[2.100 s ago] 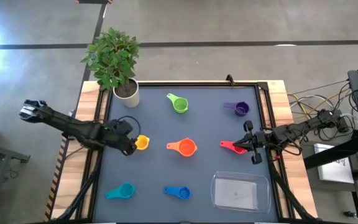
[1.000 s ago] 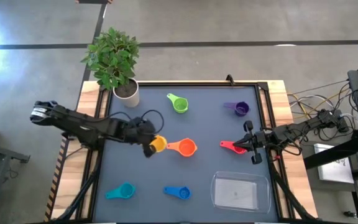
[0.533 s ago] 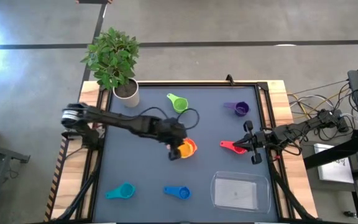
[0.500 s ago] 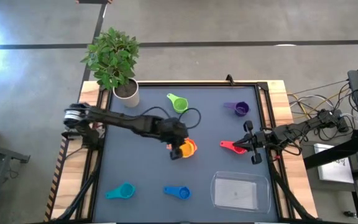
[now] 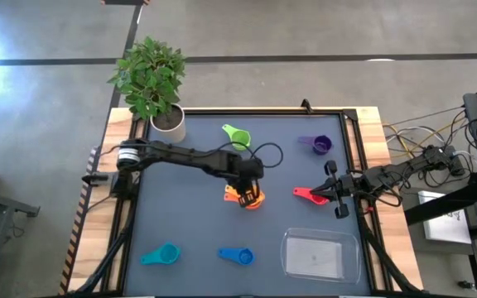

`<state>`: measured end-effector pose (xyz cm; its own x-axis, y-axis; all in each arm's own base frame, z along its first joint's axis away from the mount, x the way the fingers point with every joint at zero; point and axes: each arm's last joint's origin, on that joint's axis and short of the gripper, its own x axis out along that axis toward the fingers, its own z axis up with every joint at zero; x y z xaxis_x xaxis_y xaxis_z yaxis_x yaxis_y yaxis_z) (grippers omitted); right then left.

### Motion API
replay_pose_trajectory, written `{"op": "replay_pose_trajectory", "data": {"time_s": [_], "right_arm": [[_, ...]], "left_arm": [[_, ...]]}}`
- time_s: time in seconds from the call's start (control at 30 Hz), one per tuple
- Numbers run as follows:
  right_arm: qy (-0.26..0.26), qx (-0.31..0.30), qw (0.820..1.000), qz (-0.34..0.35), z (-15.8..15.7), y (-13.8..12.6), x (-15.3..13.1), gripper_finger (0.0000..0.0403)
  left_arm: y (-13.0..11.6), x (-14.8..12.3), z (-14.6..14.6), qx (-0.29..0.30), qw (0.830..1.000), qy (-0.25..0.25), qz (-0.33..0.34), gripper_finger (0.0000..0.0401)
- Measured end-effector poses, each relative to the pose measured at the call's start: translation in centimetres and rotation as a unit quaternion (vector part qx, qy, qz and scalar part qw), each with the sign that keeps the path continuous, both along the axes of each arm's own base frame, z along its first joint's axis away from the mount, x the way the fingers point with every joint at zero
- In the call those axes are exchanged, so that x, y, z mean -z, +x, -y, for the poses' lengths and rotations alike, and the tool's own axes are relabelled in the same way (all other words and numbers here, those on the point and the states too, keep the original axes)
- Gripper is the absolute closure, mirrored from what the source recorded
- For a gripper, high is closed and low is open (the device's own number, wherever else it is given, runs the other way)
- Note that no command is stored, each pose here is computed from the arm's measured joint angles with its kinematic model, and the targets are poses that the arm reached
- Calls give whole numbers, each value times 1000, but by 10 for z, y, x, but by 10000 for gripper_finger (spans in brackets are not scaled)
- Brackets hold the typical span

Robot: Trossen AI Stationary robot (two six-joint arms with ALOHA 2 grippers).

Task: Nest measuring cups in basket
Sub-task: Stack the yellow measuring cup on top of the orange measuring cup

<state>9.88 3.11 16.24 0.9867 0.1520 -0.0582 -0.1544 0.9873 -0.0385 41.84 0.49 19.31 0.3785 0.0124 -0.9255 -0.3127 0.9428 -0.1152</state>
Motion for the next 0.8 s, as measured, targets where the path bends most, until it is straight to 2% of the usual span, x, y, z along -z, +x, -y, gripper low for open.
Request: {"op": "replay_pose_trajectory", "data": {"time_s": [0.27, 0.53, 0.7, 0.8], "right_arm": [[0, 0, 1000, 0, 0, 0, 0, 394], [0, 0, 1000, 0, 0, 0, 0, 394], [0, 0, 1000, 0, 0, 0, 0, 394], [0, 0, 1000, 0, 0, 0, 0, 394]], "left_arm": [[2, -1, 0, -7, 1000, -4, -7, 325], [5, -23, 0, 8, 1000, 3, 23, 258], [0, -36, 2, 22, 999, 9, 40, 239], [-5, -35, 3, 32, 999, 13, 31, 237]]}}
